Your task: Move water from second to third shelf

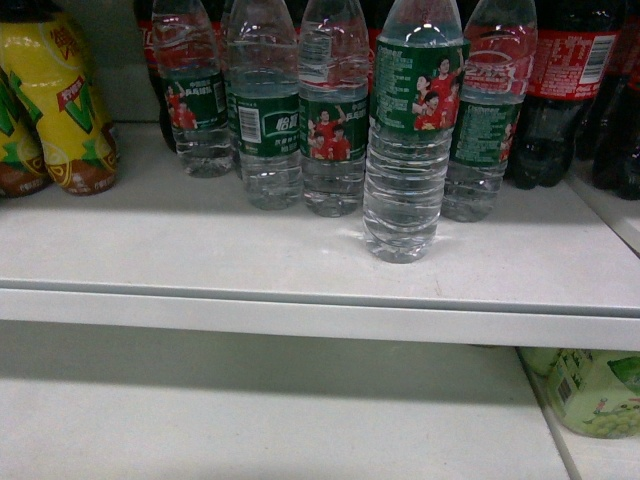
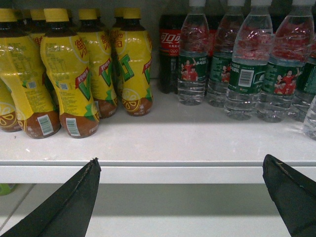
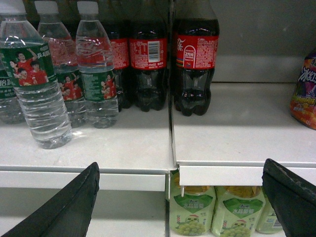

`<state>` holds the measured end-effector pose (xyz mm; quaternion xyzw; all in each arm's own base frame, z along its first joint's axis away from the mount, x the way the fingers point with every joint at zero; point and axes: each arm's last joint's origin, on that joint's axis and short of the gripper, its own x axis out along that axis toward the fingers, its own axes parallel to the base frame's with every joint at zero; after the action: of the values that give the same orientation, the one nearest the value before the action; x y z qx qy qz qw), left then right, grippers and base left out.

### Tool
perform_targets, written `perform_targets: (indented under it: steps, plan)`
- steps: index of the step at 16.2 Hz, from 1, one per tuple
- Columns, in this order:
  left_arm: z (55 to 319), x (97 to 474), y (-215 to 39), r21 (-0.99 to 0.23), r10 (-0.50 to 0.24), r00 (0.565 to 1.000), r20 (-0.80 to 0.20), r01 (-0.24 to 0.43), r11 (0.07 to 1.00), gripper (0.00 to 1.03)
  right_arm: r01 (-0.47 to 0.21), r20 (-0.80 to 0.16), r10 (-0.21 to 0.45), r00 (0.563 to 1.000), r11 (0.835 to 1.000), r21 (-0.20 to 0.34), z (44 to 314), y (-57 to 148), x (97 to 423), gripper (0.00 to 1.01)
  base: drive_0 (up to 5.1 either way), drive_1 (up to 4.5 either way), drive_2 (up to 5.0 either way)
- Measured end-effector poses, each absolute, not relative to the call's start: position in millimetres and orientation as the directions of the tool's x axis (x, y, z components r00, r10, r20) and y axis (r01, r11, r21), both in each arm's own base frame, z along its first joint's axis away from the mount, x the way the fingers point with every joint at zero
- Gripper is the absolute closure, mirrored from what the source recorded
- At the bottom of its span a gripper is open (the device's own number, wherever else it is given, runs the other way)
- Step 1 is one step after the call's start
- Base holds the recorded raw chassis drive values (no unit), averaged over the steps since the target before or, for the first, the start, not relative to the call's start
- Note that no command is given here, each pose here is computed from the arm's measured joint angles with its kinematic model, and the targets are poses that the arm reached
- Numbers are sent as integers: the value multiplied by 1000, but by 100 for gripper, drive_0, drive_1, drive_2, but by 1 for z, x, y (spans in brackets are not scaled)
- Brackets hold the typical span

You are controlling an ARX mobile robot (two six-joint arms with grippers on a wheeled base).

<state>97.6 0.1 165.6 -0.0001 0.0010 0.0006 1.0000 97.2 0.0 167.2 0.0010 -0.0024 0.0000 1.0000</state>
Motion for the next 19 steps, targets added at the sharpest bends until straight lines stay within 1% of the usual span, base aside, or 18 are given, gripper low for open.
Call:
perform_targets:
  steps: [17, 18, 19]
  plan:
    - [166, 98, 0, 0, 1, 1000, -2, -1, 1000, 5, 2, -5, -2, 1000, 1000, 4, 167, 0, 97, 3, 0, 0, 0]
    - [166, 98, 0, 0, 2, 1000, -2, -2, 1000, 5, 37, -156, -30, 987, 998, 42, 165, 0, 99, 3, 0, 0, 0]
    - [166, 98, 0, 0, 1, 1000, -2, -1, 1000, 5, 47, -200, -34, 979, 997, 61, 171, -2, 106, 3, 0, 0, 0]
